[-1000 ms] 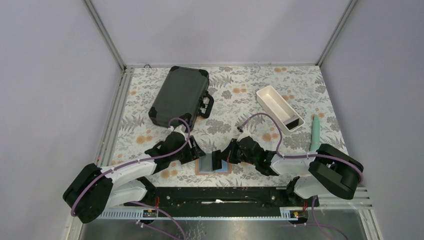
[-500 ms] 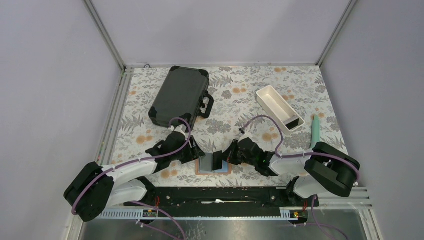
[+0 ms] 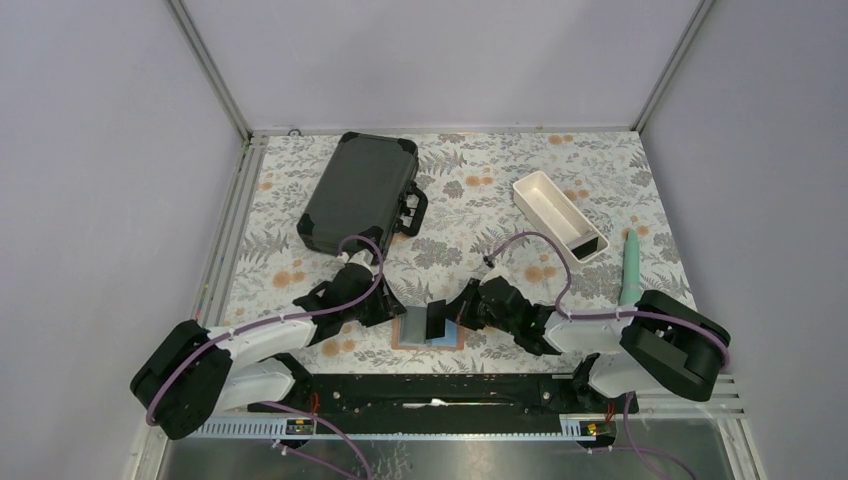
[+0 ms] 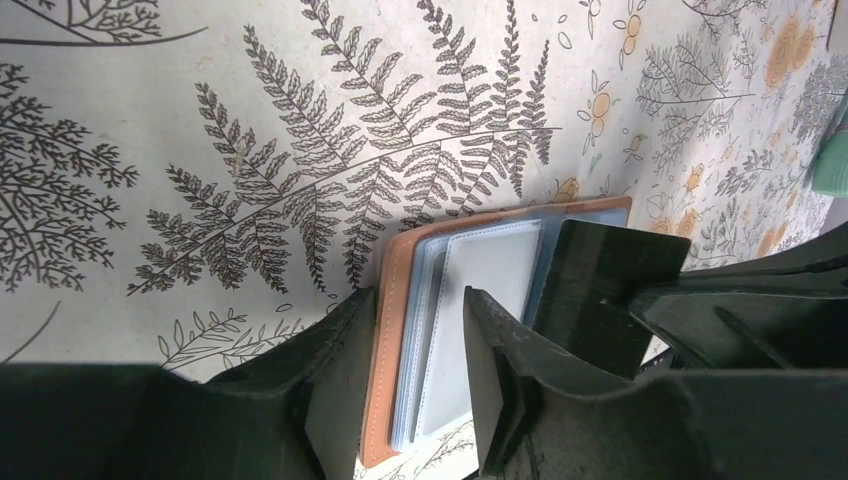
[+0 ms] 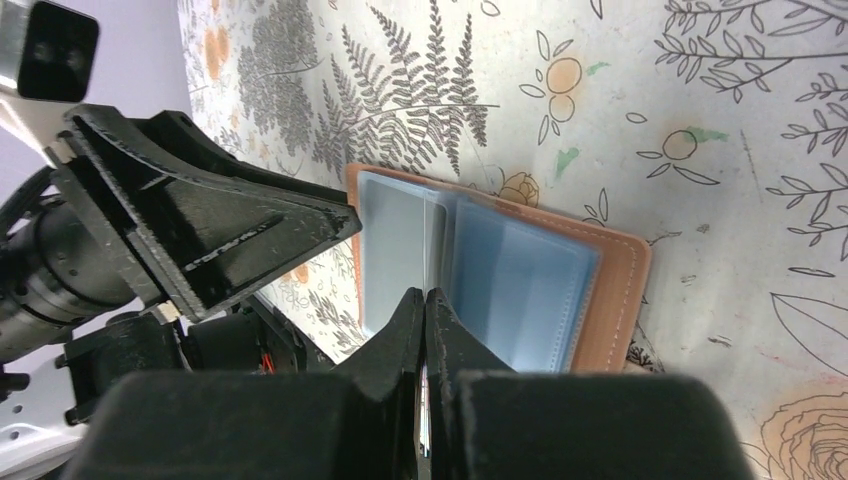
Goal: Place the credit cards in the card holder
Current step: Insert the credit card into the card holder.
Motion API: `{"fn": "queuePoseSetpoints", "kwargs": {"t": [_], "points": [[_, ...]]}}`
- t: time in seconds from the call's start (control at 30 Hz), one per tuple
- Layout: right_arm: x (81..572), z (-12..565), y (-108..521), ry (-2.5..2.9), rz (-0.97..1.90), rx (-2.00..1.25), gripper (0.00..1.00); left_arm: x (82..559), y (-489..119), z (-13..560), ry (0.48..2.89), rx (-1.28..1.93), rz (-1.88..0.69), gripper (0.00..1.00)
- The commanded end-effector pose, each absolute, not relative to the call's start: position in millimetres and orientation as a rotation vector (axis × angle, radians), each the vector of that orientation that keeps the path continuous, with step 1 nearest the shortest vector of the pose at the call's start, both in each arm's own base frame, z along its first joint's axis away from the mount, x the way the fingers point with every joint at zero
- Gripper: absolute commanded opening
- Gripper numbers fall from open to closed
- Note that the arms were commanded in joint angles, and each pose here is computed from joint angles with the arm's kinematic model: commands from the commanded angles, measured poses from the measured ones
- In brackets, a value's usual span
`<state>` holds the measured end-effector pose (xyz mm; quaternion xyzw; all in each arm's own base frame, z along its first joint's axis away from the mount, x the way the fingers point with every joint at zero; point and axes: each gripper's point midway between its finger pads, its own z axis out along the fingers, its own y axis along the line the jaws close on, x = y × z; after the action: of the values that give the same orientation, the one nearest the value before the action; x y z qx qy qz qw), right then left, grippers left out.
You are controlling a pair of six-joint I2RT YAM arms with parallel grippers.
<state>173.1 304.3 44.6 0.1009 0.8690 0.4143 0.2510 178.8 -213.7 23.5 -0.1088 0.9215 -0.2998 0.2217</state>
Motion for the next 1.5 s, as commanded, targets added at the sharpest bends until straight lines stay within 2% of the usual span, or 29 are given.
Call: {"fn": "queuePoseSetpoints", "kwargs": {"t": [0.0, 1.47], "points": [[178.0, 54.3, 300.9, 2.312, 1.122, 0.308, 0.00, 153.0, -182.5, -16.1, 2.697, -0.297, -0.611, 0.40], [164.0, 20.1, 300.7, 2.421, 1.070, 0.411, 0.00, 151.1, -183.1, -19.5, 2.714, -0.285, -0.594, 0.30]]}}
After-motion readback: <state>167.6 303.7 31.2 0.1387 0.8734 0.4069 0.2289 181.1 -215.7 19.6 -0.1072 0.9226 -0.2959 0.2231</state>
